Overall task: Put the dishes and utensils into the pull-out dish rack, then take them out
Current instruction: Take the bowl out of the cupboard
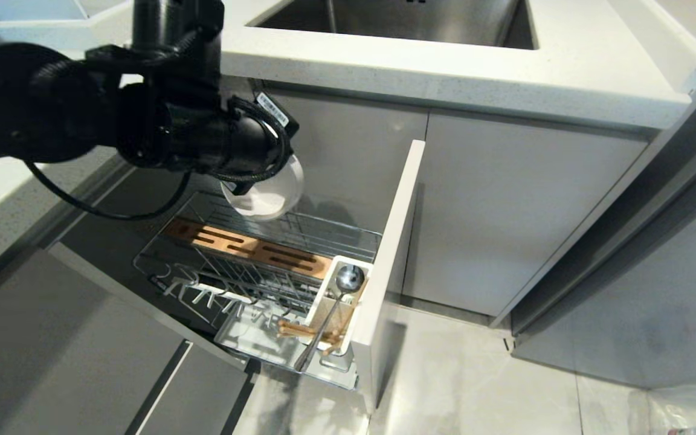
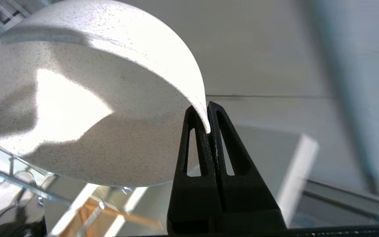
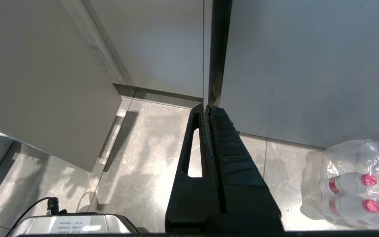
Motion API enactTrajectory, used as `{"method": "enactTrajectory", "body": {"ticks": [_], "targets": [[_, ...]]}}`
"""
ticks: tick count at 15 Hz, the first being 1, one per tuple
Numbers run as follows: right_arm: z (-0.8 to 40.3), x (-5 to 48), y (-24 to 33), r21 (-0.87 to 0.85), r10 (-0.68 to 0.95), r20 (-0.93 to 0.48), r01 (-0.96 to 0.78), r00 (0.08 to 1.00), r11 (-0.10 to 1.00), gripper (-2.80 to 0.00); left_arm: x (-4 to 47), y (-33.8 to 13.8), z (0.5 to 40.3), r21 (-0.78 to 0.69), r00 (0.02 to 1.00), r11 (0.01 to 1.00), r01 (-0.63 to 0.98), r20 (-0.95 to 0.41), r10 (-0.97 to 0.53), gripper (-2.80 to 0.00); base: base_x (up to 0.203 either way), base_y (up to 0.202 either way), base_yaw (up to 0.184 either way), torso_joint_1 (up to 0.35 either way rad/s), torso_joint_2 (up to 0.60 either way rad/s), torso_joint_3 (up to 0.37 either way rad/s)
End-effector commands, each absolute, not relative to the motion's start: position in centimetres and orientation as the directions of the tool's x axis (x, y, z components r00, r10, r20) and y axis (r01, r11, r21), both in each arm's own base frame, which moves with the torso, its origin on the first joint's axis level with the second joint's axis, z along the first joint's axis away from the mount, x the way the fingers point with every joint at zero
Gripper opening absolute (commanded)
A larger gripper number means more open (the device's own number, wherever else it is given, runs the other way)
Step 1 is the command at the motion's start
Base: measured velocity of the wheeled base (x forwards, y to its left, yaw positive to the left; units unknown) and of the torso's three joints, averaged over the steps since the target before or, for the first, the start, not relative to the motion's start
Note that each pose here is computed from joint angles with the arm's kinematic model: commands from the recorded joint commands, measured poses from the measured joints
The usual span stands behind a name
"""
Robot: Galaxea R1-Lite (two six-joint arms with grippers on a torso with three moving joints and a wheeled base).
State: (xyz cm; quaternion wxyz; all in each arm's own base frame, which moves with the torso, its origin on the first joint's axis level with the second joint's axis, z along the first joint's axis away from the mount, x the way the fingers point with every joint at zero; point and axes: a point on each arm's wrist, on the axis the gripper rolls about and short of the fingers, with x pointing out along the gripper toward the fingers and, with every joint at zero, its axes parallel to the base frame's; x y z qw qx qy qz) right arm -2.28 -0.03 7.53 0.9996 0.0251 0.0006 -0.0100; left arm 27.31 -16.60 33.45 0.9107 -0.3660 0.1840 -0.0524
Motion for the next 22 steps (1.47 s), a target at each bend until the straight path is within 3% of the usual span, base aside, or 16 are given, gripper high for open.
{"method": "enactTrajectory", "body": {"ticks": [1,8,12,17,22], "targets": [[7.5,-2.3,0.0,0.051,-0.02,-0.003,0.02,1.0,0.999,-2.8,23.9,-15.4,36.3,-0.723,0.943,0.691,0.026,-0.212,-0.258,-2.8,0.0,0.0,0.0,0.0,0.0,0.0],[7.5,-2.3,0.0,0.051,-0.02,-0.003,0.02,1.0,0.999,-2.8,11.6,-7.4,43.8,-0.681,0.965,0.689,0.248,0.111,-0.237,-2.8,0.0,0.0,0.0,0.0,0.0,0.0],[7.5,-2.3,0.0,0.051,-0.02,-0.003,0.02,1.0,0.999,-2.8,8.1,-2.0,45.0,-0.573,0.977,0.81,0.123,0.211,0.001,-2.8,0.0,0.0,0.0,0.0,0.0,0.0],[7.5,-2.3,0.0,0.051,-0.02,-0.003,0.02,1.0,0.999,-2.8,4.7,1.2,45.2,-0.371,0.954,0.905,-0.209,0.124,0.272,-2.8,0.0,0.0,0.0,0.0,0.0,0.0],[7.5,-2.3,0.0,0.051,-0.02,-0.003,0.02,1.0,0.999,-2.8,8.8,4.3,44.2,-0.062,0.883,0.884,-0.464,-0.111,0.456,-2.8,0.0,0.0,0.0,0.0,0.0,0.0]]}}
